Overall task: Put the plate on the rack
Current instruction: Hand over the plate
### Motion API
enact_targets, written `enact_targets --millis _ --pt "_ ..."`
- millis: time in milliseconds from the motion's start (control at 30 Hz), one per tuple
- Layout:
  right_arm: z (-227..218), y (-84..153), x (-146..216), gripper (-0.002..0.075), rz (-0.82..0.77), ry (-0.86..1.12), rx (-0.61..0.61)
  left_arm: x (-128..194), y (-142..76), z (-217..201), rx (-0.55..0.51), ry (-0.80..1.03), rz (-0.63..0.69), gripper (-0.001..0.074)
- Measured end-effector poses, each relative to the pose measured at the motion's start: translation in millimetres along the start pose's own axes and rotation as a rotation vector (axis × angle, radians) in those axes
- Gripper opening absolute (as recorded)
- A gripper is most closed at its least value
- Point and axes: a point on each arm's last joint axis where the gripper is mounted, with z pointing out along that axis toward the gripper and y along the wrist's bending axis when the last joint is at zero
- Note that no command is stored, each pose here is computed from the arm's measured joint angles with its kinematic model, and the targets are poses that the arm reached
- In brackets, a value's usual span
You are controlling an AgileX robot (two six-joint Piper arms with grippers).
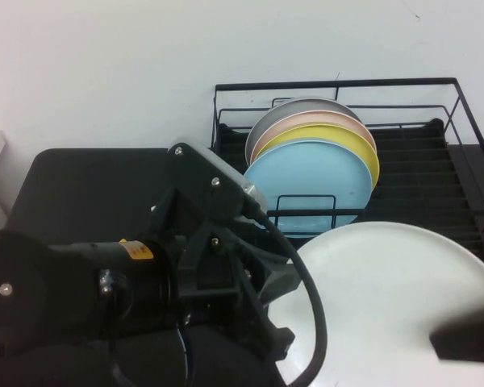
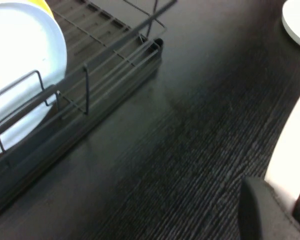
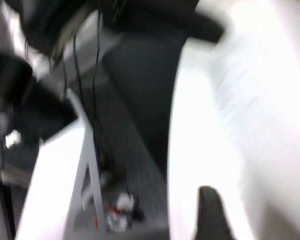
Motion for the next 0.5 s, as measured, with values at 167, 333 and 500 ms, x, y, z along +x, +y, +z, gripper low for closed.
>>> enact_targets --millis 167,333,500 --pt "7 5 6 0.0229 -0.078 0.107 -0.004 0 0 0 -0.002 -0.002 0.0 0.0003" --pt "7 -2 5 0.0176 -0.091 0.104 0.074 0 1 0 -0.007 0.003 0.016 0.001" --pt "7 -9 2 0.0146 -0.141 0.071 0.147 3 -1 0 0.015 0.036 0.031 0.0093"
